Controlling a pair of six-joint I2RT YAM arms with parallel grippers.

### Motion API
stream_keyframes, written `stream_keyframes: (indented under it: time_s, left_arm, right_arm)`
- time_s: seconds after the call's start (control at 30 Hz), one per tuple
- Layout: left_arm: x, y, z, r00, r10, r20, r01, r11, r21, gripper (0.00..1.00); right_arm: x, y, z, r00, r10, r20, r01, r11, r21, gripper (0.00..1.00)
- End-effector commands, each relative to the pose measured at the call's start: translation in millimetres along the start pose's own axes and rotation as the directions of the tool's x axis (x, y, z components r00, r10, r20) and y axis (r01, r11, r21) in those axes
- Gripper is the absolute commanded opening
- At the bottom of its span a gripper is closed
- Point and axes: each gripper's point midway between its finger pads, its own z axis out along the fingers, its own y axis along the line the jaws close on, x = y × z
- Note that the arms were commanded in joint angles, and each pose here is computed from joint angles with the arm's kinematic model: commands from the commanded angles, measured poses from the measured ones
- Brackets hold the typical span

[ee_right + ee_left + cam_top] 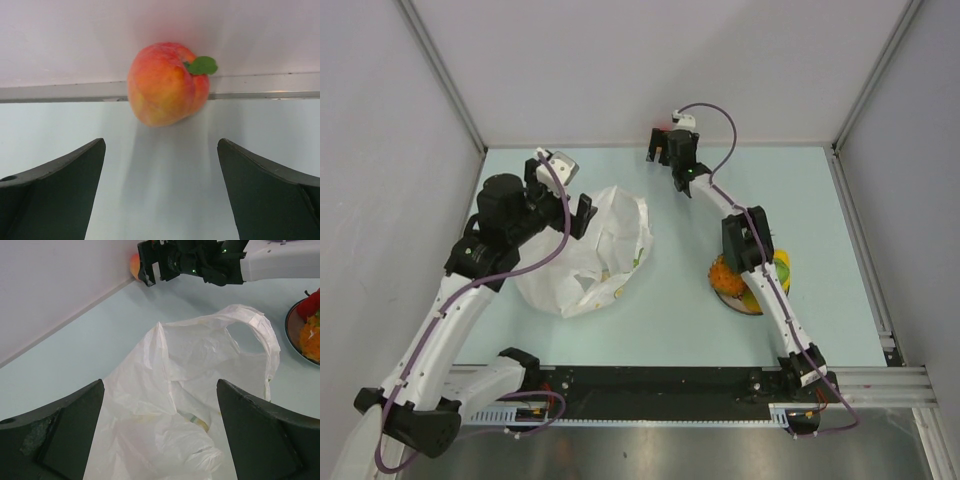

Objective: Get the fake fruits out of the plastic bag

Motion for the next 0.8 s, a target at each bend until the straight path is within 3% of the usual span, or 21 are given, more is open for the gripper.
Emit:
stream_keyframes:
  time_s: [0.0, 0.17, 0.4, 0.77]
  left_arm:
    - [-14, 1, -6, 0.999, 0.002, 0.045, -0.002, 1.000, -0.005, 1.00]
    - [-8, -4, -11, 0.999, -0.014, 0.038, 0.013, 1.000, 0.006, 1.00]
    - [-7, -4, -11, 0.999, -0.015, 0.037, 0.015, 1.000, 0.008, 1.00]
    - [2, -5, -5, 1.000, -0.021, 0.008, 0.021, 1.000, 0.011, 1.00]
  right_arm:
    - [-74, 46, -18, 0.971, -0.015, 0.240, 0.003, 0.999, 0.052, 1.00]
    - [-63, 26, -12, 0.952, -0.112, 0.287, 0.058, 0.980, 0.189, 1.00]
    - [-73, 1, -4, 0.933, -0.166, 0.320, 0.101, 0.973, 0.209, 1.00]
    - [-59, -17, 16, 0.950, -0.092, 0.300, 0.073, 0.995, 0.074, 0.97]
